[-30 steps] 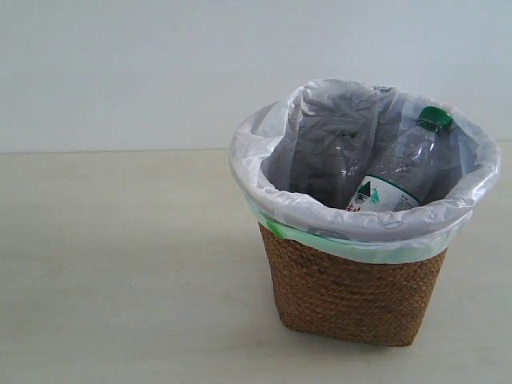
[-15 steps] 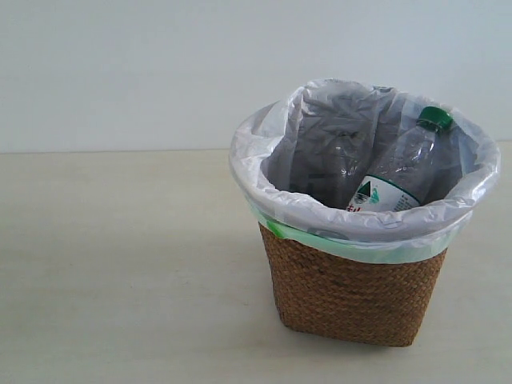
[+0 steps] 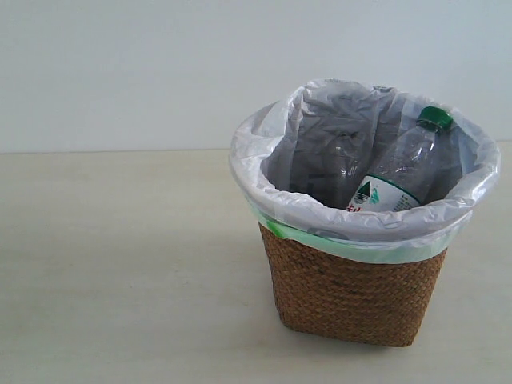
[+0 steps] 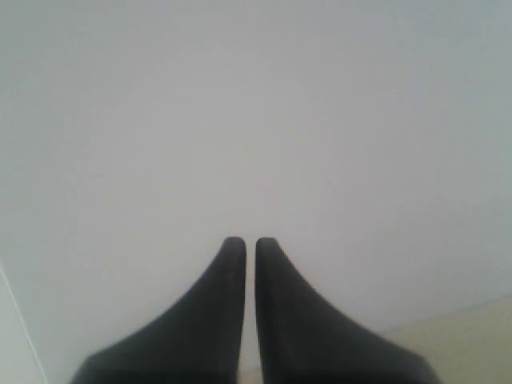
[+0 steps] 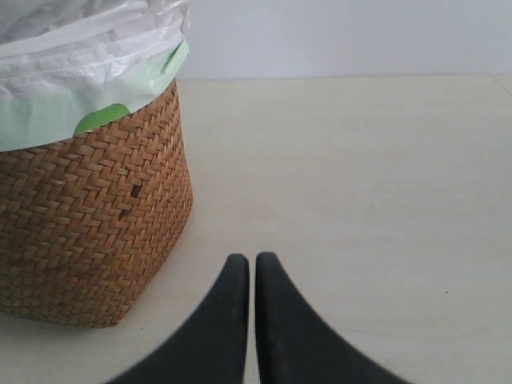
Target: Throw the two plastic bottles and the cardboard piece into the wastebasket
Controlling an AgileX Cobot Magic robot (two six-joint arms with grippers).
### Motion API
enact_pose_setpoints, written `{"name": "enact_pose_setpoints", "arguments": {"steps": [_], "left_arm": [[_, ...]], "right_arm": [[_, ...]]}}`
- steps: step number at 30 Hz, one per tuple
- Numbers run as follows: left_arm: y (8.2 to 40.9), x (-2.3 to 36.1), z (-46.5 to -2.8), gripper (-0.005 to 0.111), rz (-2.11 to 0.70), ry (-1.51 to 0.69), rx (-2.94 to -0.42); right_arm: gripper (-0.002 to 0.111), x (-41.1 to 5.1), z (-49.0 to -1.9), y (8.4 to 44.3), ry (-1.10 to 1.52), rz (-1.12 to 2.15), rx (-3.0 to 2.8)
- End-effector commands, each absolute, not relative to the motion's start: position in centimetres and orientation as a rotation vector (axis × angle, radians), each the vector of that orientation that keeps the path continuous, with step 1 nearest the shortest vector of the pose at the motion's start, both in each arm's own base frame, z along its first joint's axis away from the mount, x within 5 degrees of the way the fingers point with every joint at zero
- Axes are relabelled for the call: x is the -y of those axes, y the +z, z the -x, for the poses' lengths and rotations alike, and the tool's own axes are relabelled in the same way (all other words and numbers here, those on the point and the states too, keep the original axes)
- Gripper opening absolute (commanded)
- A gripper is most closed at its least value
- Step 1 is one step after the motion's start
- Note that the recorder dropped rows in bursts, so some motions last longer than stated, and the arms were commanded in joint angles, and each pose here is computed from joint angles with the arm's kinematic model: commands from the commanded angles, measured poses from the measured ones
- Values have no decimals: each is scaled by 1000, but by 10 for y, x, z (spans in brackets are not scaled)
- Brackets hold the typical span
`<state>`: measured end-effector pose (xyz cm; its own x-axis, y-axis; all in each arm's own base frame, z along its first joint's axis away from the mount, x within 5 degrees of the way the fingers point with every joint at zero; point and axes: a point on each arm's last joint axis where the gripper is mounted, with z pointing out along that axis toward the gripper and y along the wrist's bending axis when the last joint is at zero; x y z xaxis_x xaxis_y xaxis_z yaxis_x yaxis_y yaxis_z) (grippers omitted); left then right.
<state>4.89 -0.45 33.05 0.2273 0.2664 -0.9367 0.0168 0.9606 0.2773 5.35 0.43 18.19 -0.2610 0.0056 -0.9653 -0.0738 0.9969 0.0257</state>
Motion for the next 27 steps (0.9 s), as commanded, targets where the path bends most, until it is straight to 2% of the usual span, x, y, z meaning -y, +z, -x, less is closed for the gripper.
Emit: {"name": "enact_pose_setpoints", "arguments": {"steps": [1,8,18,27], "left_arm": [[331,3,-42,4,-236,194,-1302],[322,2,-28,4,-226,197,-1244],[268,3,-42,4,-244,185,-1366],[227,3,-54,4,-86,7,-1441]], "right_arm": [[0,-4,-53,183,62,52,-1821],[0,-4,-53,183,62,52,-1821],[0,-4,-53,183,62,52,-1821],[0,-4,-53,183,62,52,-1821]]}}
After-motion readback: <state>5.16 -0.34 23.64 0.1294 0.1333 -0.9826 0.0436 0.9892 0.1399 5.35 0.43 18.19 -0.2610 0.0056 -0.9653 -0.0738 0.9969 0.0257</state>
